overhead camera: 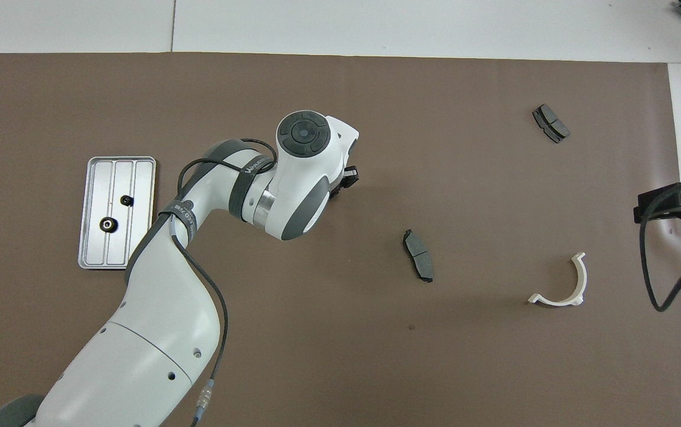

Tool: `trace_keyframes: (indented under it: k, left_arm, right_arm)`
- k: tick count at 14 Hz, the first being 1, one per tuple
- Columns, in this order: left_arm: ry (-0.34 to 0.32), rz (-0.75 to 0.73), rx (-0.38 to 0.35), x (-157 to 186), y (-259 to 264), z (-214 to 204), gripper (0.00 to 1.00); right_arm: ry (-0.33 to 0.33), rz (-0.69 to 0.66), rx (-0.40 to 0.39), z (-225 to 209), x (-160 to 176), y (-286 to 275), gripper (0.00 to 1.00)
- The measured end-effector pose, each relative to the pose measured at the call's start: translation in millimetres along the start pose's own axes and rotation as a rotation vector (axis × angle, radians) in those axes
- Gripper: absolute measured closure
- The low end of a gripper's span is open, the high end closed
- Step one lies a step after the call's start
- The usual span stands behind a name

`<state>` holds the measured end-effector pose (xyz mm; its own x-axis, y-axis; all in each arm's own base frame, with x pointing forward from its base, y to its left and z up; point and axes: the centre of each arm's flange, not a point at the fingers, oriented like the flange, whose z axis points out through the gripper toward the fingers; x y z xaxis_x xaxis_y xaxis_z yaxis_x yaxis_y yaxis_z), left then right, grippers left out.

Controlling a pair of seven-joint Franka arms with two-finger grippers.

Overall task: Pick bearing gear from pile to tray
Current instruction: 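Lower the left gripper onto the third gear and grasp it, then carry the third gear to the tray with the left gripper and lower it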

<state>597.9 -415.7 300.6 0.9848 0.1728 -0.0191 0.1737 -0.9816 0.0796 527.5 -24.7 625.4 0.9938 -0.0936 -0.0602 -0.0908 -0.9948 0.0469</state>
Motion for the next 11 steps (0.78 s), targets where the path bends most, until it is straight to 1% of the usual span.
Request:
trace_keyframes:
  k: [4,7,9,11]
  left_arm:
    - [0.004,-0.002,0.002,2,-2,-1,0.64]
    - [0.012,-0.016,0.007,11,-12,-5,0.64]
    - [0.008,0.001,0.016,23,-27,-18,0.64]
    - [-0.009,0.041,0.034,38,-53,-42,0.64]
  right_arm:
    - [0.000,0.000,0.000,0,0,0,0.00]
    - [0.000,0.000,0.000,0,0,0,0.00]
    - [0.000,0.000,0.000,0,0,0,0.00]
    - [0.000,0.000,0.000,0,0,0,0.00]
